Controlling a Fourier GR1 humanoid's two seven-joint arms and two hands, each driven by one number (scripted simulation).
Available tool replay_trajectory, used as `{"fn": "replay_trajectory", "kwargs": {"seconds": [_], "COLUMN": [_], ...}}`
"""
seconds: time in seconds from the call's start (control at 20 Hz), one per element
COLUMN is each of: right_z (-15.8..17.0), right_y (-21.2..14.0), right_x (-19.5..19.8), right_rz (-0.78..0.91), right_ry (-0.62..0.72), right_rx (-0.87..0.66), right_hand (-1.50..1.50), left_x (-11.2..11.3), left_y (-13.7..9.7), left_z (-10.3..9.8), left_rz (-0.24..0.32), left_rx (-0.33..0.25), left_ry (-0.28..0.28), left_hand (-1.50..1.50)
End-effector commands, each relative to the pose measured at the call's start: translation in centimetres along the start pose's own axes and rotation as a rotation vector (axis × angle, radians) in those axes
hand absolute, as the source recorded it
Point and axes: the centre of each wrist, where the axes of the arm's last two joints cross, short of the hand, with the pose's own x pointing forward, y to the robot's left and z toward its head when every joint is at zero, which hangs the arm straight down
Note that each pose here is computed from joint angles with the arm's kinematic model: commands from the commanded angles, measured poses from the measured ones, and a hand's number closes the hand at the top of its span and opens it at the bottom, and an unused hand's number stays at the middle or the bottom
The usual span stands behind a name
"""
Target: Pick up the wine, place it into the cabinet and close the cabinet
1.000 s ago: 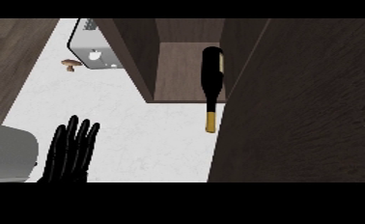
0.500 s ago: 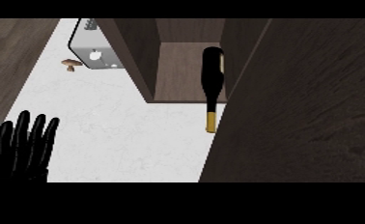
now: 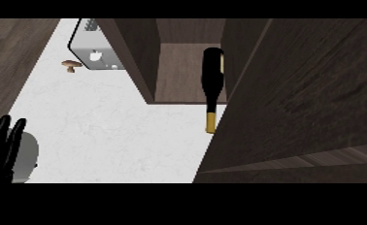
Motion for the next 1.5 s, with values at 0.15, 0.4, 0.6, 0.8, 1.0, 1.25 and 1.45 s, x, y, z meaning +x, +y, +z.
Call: {"fn": "replay_trajectory", "kwargs": {"seconds": [0.15, 0.4, 0.6, 0.8, 1.0, 1.25, 1.45], "right_z": [0.1, -2.0, -4.0, -4.9, -7.4, -9.9, -13.8], "right_y": [3.8, 4.3, 6.1, 6.0, 4.3, 3.9, 4.1], "right_x": [1.1, 0.8, -0.4, 0.7, 2.2, 3.2, 4.4], "right_rz": [-0.020, 0.025, 0.096, 0.125, 0.095, 0.070, 0.085], "right_ry": [-0.093, -0.148, -0.164, -0.157, -0.153, -0.155, -0.175], "right_rx": [0.092, 0.060, 0.049, -0.002, -0.022, -0.016, -0.045], "right_hand": [1.50, 1.50, 1.50, 1.50, 1.50, 1.50, 1.50], "left_x": [1.8, 3.4, 1.7, 1.7, 1.6, 1.1, 0.8], "left_y": [2.9, 2.5, 3.3, 2.7, 2.2, 1.4, 2.4], "left_z": [-0.3, -3.1, -2.8, -2.2, -3.3, -3.3, -3.7], "left_rz": [-0.008, 0.001, 0.042, 0.068, 0.082, 0.082, 0.093], "left_rx": [-0.026, -0.038, -0.030, -0.054, -0.072, -0.065, -0.064], "left_ry": [0.009, 0.013, 0.011, 0.040, 0.019, 0.027, 0.028], "left_hand": [-1.50, -1.50, -1.50, -1.50, -1.50, -1.50, -1.50]}}
